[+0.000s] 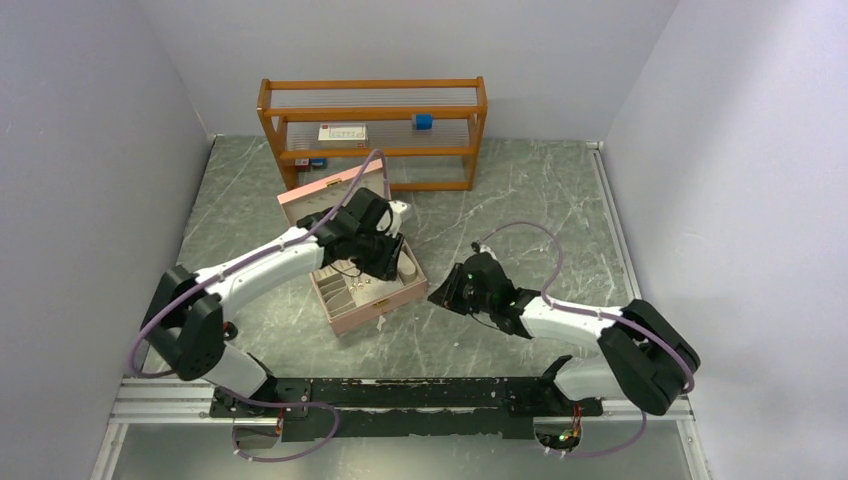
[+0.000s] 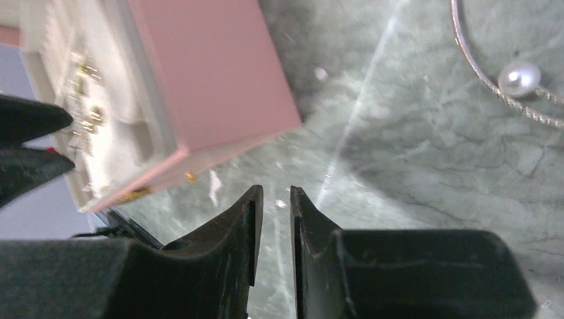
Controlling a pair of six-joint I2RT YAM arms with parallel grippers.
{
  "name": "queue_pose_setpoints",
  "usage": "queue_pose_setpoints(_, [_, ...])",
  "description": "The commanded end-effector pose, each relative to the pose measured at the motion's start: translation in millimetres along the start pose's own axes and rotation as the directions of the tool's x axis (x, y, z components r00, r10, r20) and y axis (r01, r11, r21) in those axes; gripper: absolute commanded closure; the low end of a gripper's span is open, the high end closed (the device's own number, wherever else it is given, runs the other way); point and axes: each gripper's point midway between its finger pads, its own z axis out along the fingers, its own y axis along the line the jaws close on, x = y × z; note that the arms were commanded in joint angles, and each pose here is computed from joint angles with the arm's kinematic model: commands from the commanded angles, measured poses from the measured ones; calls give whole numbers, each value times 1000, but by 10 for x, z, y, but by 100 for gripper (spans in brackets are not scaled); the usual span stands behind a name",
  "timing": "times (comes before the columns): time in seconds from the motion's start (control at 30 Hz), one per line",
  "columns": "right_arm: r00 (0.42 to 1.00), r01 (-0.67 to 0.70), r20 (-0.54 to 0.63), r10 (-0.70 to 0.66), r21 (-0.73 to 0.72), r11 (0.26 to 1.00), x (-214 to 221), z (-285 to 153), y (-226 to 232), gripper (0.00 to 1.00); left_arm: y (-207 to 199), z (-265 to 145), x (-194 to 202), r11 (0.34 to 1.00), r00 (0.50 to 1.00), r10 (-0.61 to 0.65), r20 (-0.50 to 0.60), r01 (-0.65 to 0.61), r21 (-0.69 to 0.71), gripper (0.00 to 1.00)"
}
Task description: Organize the mixed jewelry
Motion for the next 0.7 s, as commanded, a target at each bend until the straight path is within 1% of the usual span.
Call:
queue_pose_setpoints(0.0, [992, 31, 121, -40, 74, 997, -420, -168, 183, 74, -324, -356, -392, 987, 977, 58, 205, -87, 133, 58])
queue_pose_setpoints(0.1, [983, 27, 174, -59, 181, 983, -632, -304, 86, 74, -354, -503, -496, 987, 958, 48, 283, -90, 135, 56])
queue_pose_setpoints(0.2, [968, 1, 239, -80, 314, 950, -853, -462, -136, 74, -344, -682, -600, 990, 929, 23, 370, -73, 122, 56])
queue_pose_setpoints(0.27, [956, -18, 275, -97, 386, 922, -981, -573, -268, 71, -342, -816, -658, 991, 903, 3, 430, -60, 119, 56])
queue_pose_setpoints(0.37, [949, -53, 298, -102, 470, 881, -1126, -705, -475, 64, -323, -1064, -735, 993, 847, -33, 531, -35, 116, 52])
queue_pose_setpoints(0.47, [951, -93, 298, -83, 531, 842, -1234, -768, -677, 59, -299, -1263, -770, 992, 790, -72, 609, -6, 124, 44])
queue_pose_setpoints(0.53, [960, -110, 274, -60, 564, 819, -1246, -762, -793, 57, -301, -1386, -786, 991, 754, -87, 651, -3, 135, 36])
queue_pose_setpoints(0.6, [969, -115, 244, -44, 599, 792, -1208, -723, -890, 55, -279, -1495, -793, 991, 725, -94, 682, 4, 132, 29])
queue_pose_setpoints(0.67, [977, -115, 212, -26, 624, 773, -1148, -661, -954, 55, -253, -1577, -780, 992, 706, -94, 702, 10, 123, 25])
